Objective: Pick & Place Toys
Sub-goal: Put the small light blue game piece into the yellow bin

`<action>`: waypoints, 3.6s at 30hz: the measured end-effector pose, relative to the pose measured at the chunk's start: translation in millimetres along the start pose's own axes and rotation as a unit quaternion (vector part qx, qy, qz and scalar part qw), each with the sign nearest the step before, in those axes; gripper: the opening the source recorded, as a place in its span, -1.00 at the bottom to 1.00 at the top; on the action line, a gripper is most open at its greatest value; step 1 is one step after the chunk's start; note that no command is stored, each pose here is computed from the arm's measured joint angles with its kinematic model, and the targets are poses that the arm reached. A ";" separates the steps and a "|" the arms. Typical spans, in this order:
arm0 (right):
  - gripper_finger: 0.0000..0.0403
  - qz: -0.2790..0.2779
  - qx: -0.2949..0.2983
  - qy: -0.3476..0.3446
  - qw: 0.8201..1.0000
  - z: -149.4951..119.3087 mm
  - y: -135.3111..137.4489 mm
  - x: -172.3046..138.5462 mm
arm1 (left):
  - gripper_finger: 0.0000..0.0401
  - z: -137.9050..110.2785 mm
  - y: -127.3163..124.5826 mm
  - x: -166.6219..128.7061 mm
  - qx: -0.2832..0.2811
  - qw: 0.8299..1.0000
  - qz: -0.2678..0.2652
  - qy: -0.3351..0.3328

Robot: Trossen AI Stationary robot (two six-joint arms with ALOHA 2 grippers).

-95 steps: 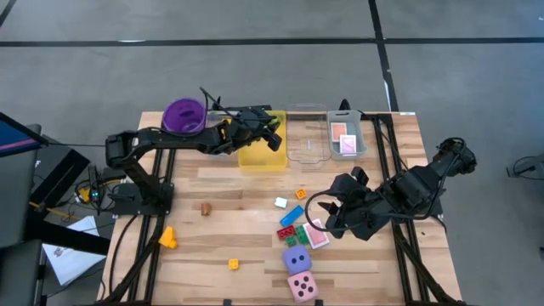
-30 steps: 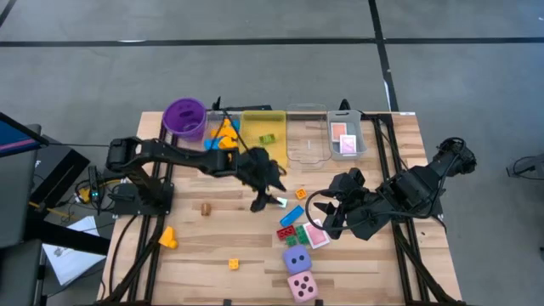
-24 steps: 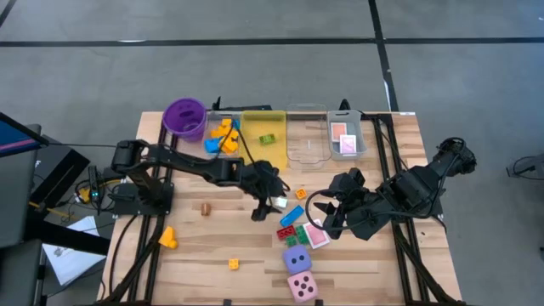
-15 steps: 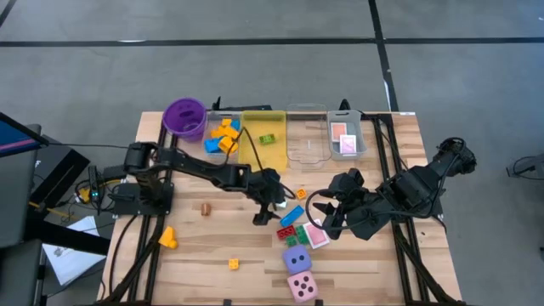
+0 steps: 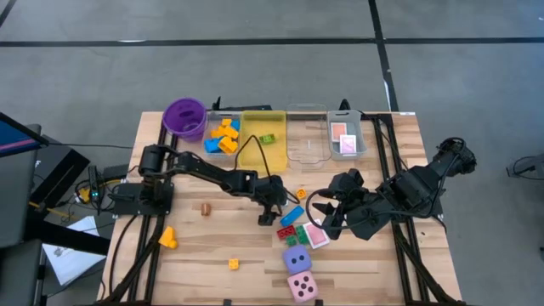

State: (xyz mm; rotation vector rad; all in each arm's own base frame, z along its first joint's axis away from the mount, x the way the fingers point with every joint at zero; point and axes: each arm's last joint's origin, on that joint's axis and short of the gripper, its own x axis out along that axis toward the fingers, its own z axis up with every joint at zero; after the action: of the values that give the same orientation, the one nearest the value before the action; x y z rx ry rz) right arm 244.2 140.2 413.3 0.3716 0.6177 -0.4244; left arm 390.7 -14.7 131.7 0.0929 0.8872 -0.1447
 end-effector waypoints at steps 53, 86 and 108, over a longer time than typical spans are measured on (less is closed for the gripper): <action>-0.17 -0.013 -0.041 0.049 0.998 -21.0 29.0 42.2 | 0.52 -20.0 3.7 -0.6 -0.092 0.995 0.037 0.021; -0.17 -0.005 -0.042 0.059 0.997 -16.6 28.9 51.2 | 0.15 -15.9 4.9 0.7 -0.067 0.996 0.047 -0.033; -0.17 -0.006 -0.040 0.059 0.997 -15.9 28.3 51.9 | 0.06 -34.5 3.2 4.3 -0.105 0.992 0.050 -0.046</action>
State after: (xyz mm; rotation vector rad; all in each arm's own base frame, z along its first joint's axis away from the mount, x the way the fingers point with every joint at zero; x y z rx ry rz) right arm 288.5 157.5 374.9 0.3172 0.7495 -0.3902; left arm 367.5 -7.1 106.7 -0.0641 0.7998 0.0383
